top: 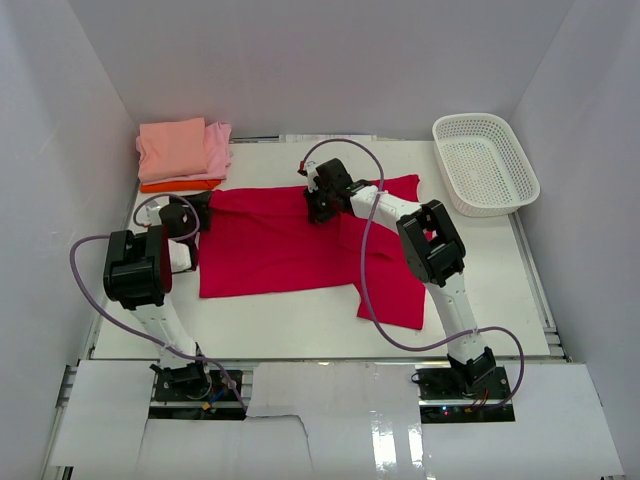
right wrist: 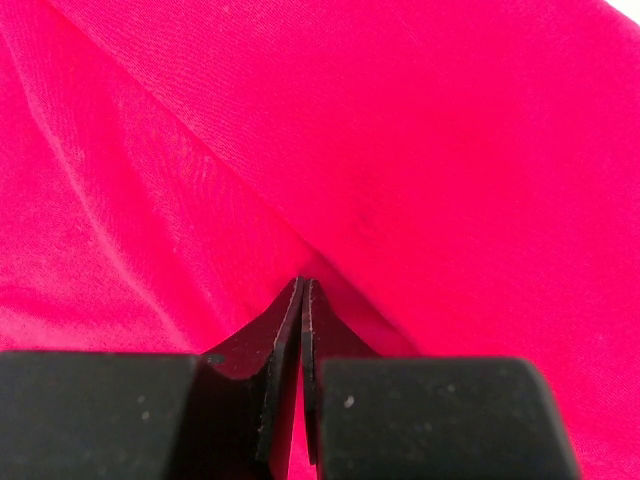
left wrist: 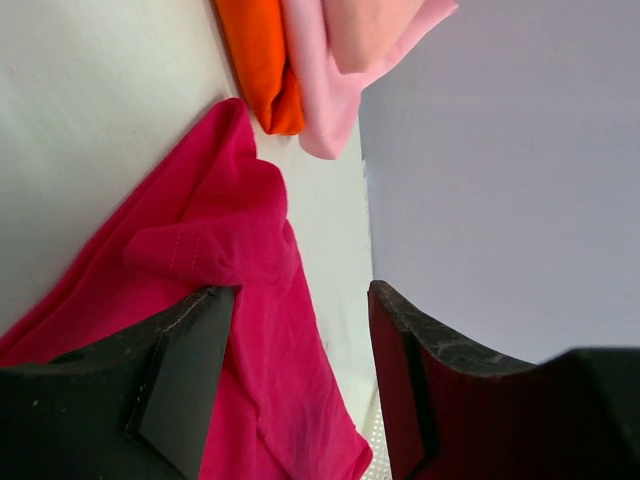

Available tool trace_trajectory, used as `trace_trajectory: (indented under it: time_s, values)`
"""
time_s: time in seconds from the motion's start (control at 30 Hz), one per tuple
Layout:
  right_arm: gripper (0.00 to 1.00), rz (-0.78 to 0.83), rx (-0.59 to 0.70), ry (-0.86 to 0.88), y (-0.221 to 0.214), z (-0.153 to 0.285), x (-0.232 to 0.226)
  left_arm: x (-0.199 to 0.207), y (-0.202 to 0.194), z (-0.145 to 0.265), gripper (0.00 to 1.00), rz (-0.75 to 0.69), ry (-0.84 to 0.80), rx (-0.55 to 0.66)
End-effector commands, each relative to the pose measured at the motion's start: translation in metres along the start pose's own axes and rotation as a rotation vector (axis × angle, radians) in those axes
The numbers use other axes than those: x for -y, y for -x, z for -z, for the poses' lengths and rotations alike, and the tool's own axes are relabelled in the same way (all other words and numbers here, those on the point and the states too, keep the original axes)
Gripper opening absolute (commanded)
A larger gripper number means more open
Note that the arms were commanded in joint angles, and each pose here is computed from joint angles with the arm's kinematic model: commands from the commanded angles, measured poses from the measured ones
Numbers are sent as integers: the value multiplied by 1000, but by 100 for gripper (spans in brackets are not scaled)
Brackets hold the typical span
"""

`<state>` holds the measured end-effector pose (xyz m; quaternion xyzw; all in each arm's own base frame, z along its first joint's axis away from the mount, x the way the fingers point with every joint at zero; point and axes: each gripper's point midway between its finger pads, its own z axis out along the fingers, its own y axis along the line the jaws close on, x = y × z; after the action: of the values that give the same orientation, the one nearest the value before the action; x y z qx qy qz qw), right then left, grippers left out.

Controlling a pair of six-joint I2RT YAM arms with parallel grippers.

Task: Fold and stack the t-shirts
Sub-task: Fold the flattened tshirt in 1/3 of the way

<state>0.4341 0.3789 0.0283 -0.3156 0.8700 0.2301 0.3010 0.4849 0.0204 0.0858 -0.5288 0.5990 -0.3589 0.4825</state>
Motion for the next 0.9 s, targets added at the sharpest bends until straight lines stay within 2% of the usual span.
trace_trajectory:
  time_s: [0.0, 0.87]
  values:
    - [8, 2, -108, -22, -37, -1, 3, 0, 0, -5, 66, 0, 2, 1]
    - [8, 0, -108, -19, -36, -2, 3, -19, -2, 10, 63, -28, 64, 1]
